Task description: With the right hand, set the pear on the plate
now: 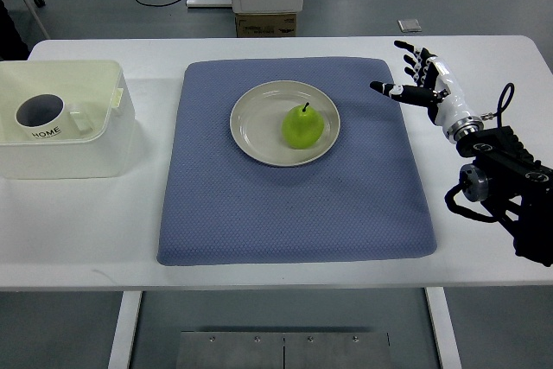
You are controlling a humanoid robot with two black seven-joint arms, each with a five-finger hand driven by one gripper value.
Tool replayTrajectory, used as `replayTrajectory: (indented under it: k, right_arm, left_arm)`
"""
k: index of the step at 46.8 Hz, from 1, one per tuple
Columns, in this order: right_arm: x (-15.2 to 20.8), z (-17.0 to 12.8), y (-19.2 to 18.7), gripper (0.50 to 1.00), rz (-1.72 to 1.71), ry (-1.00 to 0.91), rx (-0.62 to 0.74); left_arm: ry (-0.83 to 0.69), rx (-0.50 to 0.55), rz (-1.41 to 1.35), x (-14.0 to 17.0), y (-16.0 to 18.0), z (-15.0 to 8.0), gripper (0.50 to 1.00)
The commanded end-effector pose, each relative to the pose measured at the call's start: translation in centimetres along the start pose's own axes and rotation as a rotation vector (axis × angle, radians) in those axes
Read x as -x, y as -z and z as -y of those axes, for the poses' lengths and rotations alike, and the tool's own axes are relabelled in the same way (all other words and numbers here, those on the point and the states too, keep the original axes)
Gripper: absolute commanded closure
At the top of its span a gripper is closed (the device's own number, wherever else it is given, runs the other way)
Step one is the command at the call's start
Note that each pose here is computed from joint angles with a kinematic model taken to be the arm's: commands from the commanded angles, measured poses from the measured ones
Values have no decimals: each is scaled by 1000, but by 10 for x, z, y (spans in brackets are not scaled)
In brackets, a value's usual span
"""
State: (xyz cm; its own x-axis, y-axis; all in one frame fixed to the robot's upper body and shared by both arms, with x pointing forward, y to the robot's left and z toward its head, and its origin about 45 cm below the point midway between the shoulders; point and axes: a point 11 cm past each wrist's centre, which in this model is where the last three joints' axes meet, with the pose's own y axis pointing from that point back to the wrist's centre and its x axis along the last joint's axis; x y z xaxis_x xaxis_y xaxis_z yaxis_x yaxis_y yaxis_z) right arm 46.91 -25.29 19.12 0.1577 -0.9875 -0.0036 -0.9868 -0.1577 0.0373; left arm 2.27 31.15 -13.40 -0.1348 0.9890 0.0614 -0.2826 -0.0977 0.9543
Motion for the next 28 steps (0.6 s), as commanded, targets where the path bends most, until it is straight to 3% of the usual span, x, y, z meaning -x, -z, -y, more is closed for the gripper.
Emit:
replayTrajectory:
  k: [1,28]
  right_arm:
    - [-4,1,3,500,54,-32,-13]
    - [17,-6,-11,500,371,-140,-41]
  left_arm:
    - [0,0,0,0,0,0,500]
    - [0,0,0,0,0,0,500]
